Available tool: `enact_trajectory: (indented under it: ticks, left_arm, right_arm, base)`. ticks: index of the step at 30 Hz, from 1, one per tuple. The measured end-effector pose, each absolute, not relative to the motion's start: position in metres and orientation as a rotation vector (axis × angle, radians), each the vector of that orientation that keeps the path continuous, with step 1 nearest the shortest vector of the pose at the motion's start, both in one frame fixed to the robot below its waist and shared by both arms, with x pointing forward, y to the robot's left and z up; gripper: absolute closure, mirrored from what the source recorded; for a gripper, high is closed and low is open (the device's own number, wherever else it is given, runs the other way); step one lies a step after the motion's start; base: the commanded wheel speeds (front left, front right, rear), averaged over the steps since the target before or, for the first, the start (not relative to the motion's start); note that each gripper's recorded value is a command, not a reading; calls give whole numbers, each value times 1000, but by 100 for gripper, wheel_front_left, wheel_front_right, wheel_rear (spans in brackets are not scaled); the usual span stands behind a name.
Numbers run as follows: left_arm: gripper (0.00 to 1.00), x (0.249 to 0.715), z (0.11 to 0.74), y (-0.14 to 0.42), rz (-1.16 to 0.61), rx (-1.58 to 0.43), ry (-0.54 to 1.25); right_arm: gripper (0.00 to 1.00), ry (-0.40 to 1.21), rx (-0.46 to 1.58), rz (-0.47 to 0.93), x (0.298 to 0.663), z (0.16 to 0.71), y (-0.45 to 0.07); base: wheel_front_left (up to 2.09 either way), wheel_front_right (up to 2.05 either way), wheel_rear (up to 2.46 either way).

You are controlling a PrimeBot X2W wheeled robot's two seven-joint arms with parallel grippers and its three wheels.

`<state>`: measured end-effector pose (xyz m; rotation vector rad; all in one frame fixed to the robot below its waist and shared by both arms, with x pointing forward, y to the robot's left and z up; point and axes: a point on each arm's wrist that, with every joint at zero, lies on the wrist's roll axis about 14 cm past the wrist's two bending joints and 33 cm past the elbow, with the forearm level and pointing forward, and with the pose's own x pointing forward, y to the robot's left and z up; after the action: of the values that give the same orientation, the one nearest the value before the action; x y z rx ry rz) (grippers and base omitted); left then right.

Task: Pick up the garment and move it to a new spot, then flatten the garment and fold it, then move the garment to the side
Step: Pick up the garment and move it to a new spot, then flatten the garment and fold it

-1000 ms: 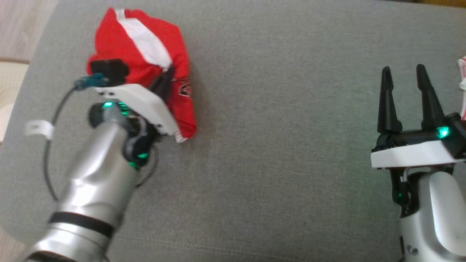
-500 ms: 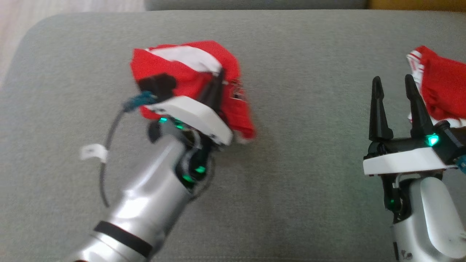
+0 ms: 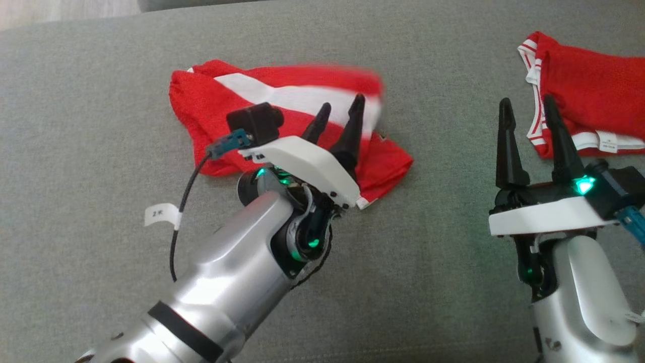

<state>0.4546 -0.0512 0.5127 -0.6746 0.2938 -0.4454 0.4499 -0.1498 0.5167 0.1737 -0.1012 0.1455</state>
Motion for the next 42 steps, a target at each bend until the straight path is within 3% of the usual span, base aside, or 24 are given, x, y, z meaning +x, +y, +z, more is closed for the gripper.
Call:
enact_trajectory:
  ticks: [7, 15, 20, 25, 35, 42]
  left_arm:
    - [0, 462, 520, -33, -433, -589, 213]
    - [0, 485, 562, 72, -266, -411, -48]
    - [0, 452, 554, 143, -158, -372, -108]
    - [0, 413, 528, 180, -77, -351, -90]
    - [0, 386, 518, 197, 13, -396, -113]
    - [0, 387, 507, 200, 38, -410, -87]
  right_arm:
    - [0, -98, 182, 146, 453, 513, -148]
    - [0, -128, 193, 213, 450, 526, -123]
    - [0, -104, 196, 238, 436, 520, -113]
    - [0, -88, 206, 258, 432, 516, -105]
    - [0, -49, 194, 315, 436, 508, -84]
    - [0, 116, 94, 443, 444, 467, -58]
  base:
    - [0, 0, 0]
    - [0, 0, 0]
    - [0, 0, 0]
    - [0, 0, 0]
    - [0, 0, 0]
    - [0, 0, 0]
